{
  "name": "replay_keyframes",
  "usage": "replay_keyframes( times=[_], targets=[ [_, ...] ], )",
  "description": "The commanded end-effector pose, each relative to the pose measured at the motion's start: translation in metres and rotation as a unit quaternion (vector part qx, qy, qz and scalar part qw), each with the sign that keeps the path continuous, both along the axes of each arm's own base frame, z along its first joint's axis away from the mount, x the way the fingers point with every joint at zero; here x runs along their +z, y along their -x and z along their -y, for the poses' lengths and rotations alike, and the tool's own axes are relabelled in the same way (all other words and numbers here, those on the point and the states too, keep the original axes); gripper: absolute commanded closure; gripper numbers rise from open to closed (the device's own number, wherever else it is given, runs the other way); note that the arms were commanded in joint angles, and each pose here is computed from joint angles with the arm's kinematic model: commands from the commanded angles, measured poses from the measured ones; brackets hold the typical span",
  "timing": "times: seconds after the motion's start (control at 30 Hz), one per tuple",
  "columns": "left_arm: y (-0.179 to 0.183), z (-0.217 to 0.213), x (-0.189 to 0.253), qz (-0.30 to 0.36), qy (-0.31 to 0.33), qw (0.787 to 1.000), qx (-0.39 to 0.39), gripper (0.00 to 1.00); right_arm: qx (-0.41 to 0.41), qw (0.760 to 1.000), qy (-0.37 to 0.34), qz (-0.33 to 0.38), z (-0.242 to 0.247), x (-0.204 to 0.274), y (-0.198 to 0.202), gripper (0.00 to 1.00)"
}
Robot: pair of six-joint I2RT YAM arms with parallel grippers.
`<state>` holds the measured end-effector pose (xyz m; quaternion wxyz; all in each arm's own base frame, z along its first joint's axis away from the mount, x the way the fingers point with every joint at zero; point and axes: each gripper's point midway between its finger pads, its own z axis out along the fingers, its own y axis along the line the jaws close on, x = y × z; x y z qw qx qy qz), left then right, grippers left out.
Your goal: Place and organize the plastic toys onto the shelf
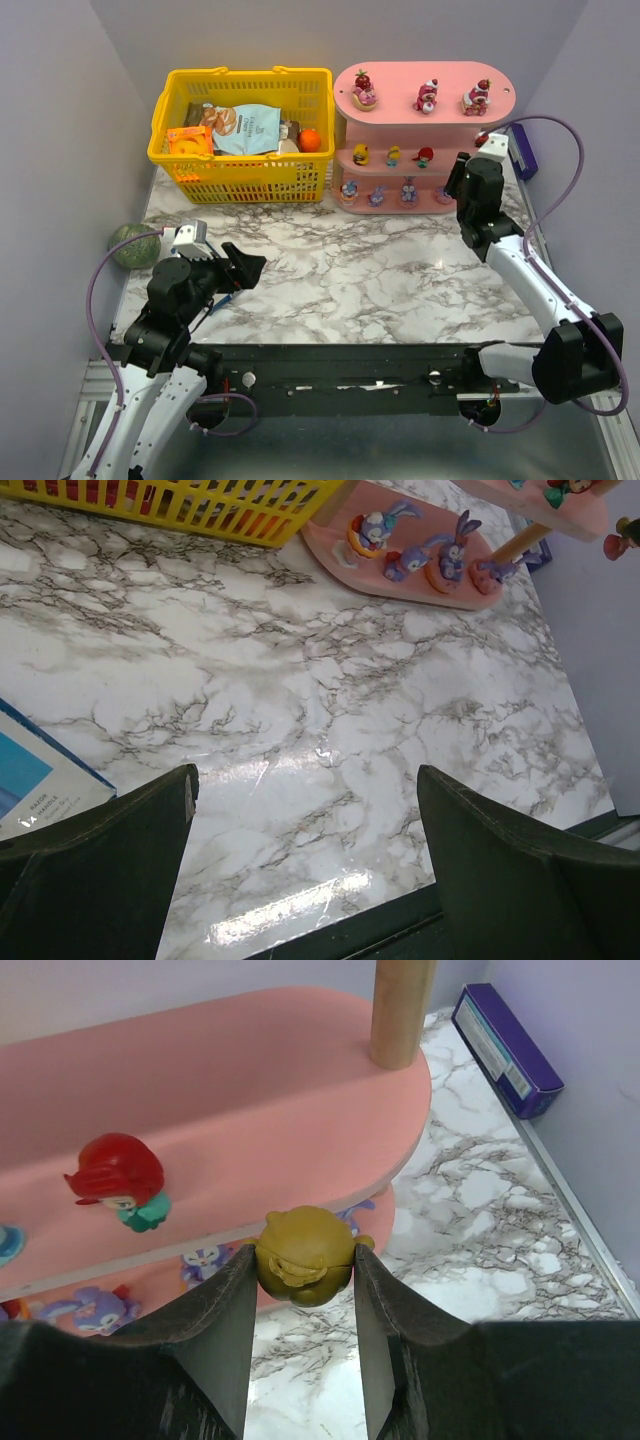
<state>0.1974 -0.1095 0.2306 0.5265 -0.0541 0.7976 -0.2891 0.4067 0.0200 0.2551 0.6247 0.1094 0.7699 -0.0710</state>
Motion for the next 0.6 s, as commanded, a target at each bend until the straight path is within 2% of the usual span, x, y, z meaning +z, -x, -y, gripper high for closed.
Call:
replay_keyframes(
  times=[0.0,0.57],
  targets=[
    [0.0,0.002,-0.003,-0.002,-0.002,1.0,-0.008,0.01,0.022,1.0,-0.006,0.019,-0.002,0.016,-0.016,0.82],
    [-0.002,0.002,-0.006,-0.01,-0.004,1.0,-0.004,0.01,0.001,1.0,-0.001,0.021,0.006,-0.005,-0.044,0.82]
  ],
)
